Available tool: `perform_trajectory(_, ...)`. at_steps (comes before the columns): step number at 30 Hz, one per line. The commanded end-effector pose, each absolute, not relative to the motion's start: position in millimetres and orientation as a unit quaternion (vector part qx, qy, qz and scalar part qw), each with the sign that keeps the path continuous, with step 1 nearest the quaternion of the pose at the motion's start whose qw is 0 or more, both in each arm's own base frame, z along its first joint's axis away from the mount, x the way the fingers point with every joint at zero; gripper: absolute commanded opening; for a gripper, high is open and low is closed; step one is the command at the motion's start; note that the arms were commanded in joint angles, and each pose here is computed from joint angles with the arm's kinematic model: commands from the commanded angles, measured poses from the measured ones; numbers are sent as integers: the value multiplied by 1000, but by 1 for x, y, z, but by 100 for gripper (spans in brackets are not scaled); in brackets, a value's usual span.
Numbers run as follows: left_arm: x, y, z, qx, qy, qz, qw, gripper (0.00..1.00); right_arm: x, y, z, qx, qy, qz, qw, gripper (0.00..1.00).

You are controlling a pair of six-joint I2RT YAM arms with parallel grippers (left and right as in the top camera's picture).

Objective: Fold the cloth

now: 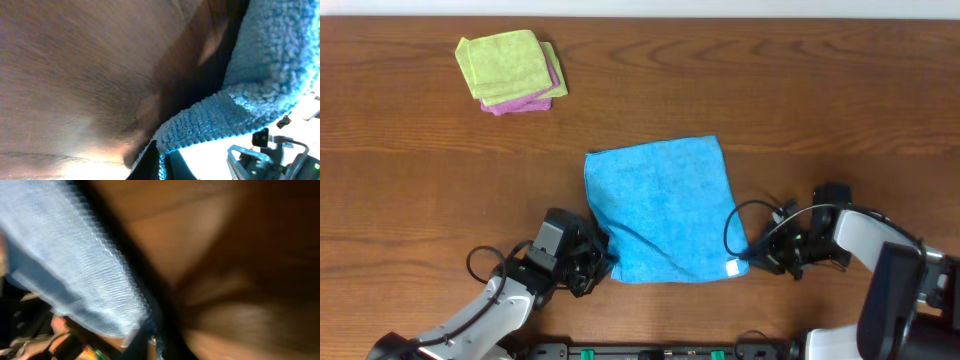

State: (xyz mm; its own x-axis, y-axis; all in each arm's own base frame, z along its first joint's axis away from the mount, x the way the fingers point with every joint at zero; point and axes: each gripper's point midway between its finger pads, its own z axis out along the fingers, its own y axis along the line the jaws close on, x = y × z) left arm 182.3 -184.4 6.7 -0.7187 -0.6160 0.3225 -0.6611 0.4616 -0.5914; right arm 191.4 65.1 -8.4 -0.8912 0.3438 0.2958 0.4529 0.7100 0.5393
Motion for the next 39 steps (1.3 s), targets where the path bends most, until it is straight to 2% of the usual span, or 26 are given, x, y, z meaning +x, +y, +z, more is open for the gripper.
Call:
perform_trajectory(1,178,-182,2,357,-863,356,31,6,171,54,-26,-208,-937,-256,114,1)
perform_trajectory(6,182,-183,8,338,-863,374,29,6,174,67,-16,-194,-926,-304,110,1)
perform_trajectory(11,203,-181,27,316,-858,405,8,6,185,74,2,-179,-922,-334,72,1)
perform_trajectory(21,250,-169,63,319,-846,426,-46,6,237,66,66,-167,-919,-336,-120,1)
perform_trajectory(33,281,-136,56,360,-852,351,-146,6,314,86,59,-136,-912,-312,-230,1)
perform_trajectory(39,297,-125,58,367,-847,334,-191,6,340,89,53,-133,-903,-315,-262,1)
